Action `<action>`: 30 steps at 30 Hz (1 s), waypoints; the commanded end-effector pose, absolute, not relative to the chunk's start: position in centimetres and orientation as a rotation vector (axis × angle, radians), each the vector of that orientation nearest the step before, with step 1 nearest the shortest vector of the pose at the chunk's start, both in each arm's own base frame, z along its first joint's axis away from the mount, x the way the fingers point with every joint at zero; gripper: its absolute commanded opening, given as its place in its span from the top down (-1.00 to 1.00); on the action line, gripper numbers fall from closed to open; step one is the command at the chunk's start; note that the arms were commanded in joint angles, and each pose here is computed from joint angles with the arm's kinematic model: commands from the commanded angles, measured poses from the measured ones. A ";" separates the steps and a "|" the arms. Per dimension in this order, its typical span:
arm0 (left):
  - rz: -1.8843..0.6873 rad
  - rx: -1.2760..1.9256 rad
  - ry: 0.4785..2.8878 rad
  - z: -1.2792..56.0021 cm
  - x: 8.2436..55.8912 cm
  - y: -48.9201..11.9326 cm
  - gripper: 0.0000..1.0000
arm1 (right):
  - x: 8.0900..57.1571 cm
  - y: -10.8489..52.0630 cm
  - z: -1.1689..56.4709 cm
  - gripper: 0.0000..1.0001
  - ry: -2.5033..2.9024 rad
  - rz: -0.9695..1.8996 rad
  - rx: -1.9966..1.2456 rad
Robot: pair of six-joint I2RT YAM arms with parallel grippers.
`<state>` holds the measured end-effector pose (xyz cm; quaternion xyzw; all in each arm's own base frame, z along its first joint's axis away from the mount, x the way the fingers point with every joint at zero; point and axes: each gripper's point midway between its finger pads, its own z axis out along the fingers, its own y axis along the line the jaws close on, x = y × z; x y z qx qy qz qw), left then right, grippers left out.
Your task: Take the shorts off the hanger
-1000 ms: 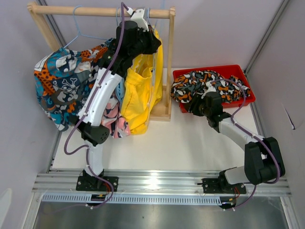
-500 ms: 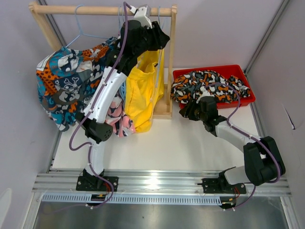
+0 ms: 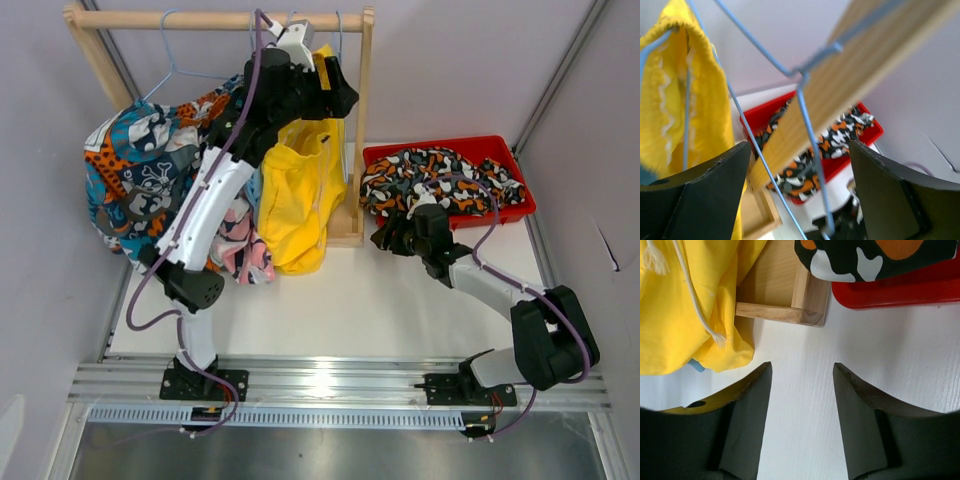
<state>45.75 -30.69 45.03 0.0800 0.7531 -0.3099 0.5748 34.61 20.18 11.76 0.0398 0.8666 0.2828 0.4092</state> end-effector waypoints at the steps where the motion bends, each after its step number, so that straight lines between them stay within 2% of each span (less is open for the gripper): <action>1: -0.784 0.248 1.614 52.7 39.2 -28.1 -0.75 | 34.8 19.9 13.4 -0.18 2.145 0.680 0.115; 6: -0.740 0.251 1.570 55.1 35.8 -25.1 -0.79 | 34.6 19.9 14.5 -0.19 2.127 0.668 0.110; 17: -0.652 0.217 1.649 52.3 36.6 -23.0 -0.69 | 33.1 19.7 15.1 -0.18 2.127 0.637 0.094; 21: -0.618 0.209 1.684 50.6 38.0 -23.0 -0.58 | 33.0 19.4 15.4 -0.18 2.113 0.635 0.090; 30: -0.525 0.161 1.715 49.0 40.4 -22.2 -0.51 | 32.3 18.4 14.3 -0.17 2.145 0.574 0.090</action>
